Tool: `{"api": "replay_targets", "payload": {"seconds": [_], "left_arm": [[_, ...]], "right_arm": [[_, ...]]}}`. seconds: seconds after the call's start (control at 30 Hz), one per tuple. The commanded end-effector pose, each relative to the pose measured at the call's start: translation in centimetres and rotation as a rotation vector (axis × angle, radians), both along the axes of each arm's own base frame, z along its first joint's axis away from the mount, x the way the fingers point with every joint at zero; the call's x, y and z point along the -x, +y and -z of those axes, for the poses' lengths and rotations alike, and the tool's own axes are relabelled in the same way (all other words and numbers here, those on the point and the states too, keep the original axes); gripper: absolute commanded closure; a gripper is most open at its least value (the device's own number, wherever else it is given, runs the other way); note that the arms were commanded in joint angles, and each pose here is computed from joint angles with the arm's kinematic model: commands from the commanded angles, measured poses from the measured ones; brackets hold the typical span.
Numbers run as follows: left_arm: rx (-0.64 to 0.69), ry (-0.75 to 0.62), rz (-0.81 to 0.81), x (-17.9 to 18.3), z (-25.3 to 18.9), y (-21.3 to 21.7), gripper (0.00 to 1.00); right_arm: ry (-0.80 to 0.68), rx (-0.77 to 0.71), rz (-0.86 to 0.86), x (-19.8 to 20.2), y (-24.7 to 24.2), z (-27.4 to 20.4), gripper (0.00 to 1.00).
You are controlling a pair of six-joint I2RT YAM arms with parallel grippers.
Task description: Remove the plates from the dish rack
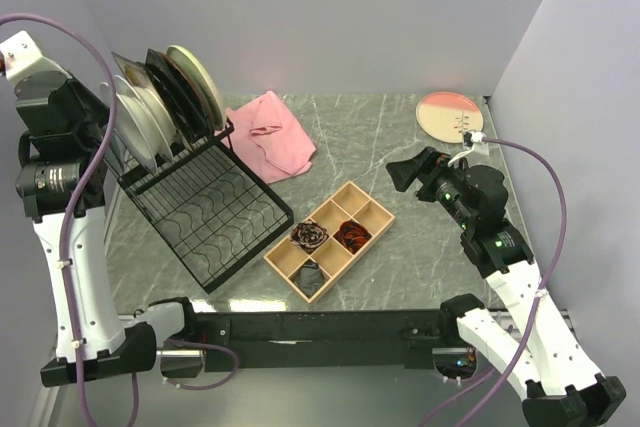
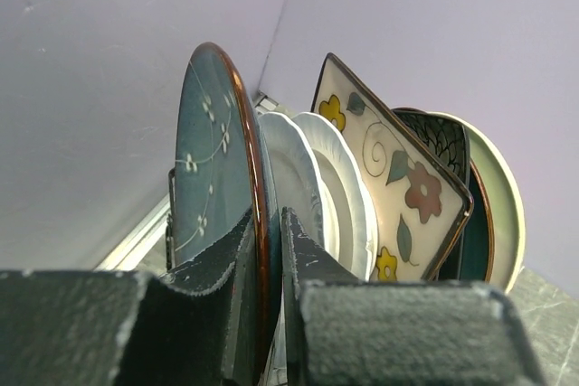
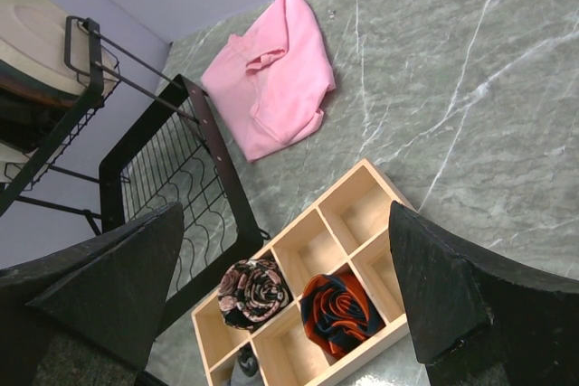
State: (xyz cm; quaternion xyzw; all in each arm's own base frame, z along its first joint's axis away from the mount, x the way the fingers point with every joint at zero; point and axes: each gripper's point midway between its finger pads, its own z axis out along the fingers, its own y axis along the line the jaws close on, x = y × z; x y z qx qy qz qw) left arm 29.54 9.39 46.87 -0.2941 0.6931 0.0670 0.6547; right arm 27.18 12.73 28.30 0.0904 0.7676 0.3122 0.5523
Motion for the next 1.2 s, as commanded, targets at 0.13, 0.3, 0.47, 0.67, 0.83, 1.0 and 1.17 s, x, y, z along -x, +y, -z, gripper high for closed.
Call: {"api": "replay_targets", "payload": {"seconds": [0.13,0.3,0.47,0.67,0.83,1.0,1.17], "left_arm": [[-0.136,-0.374,0.056,4.0,-11.8,-1.4,0.99],[-0.166,-0.408,0.11,3.8,-13.0,-2.3,0.99],[-0.211,-0.385,0.166,2.6,-13.3,-3.2,0.99],[-0.312,-0.393,0.13,3.9,-15.7,-3.2,0.99],[-0.362,-0.443,0.191,4.0,-16.9,-4.5,0.99],[-0.483,-0.515,0.263,4.7,-18.3,-6.1,0.99],[-0.547,-0.559,0.235,5.8,-20.9,-6.0,0.99]], "right_arm": [[-0.06,0.01,0.006,-0.3,0.0,-1.3,0.0],[-0.059,0.016,0.017,-0.4,-0.3,-1.3,0.0],[-0.065,0.015,0.02,-0.4,-0.3,-1.5,0.0],[-0.056,0.017,0.025,-0.6,-0.3,-1.1,0.0],[-0.045,0.023,0.018,-0.9,-0.1,-0.9,0.0],[-0.049,0.031,0.032,-0.7,-0.5,-0.9,0.0],[-0.059,0.031,0.046,-0.9,-0.7,-1.0,0.0]]}}
